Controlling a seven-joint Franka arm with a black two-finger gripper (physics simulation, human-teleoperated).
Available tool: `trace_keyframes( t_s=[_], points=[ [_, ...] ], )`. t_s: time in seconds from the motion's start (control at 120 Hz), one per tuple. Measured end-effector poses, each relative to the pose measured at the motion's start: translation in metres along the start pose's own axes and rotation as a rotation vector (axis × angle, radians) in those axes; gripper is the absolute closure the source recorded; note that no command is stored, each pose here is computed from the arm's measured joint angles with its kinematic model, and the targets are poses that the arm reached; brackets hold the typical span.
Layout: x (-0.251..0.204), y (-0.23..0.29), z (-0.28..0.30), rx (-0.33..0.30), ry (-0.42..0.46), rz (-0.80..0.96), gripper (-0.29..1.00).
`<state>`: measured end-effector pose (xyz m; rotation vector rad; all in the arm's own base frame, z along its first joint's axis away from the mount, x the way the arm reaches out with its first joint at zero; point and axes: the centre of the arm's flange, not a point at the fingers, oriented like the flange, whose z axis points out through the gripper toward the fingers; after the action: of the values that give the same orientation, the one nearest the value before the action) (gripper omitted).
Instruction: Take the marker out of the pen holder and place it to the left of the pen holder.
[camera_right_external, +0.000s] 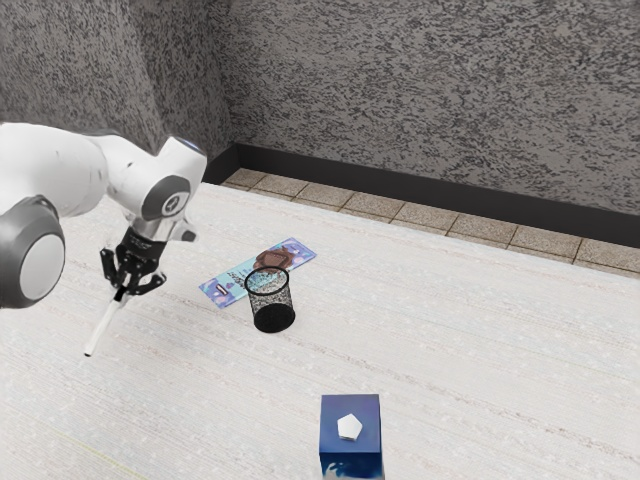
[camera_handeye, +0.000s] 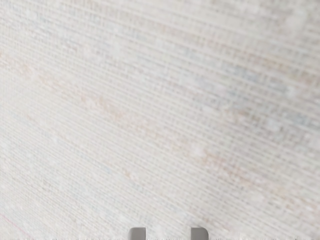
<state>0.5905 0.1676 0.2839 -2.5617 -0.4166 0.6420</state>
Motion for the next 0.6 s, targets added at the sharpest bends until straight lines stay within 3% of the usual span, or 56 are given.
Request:
trace_keyframes(
  t_s=[0.208, 0.433, 0.6],
  points=[
    [0.002, 0.004, 0.011, -0.025, -0.033, 0.008, 0.74],
    [0.000, 0.016, 0.010, -0.072, -0.045, 0.026, 0.34],
    [-0.004, 0.012, -0.001, -0.093, -0.028, 0.027, 0.17]
  ],
)
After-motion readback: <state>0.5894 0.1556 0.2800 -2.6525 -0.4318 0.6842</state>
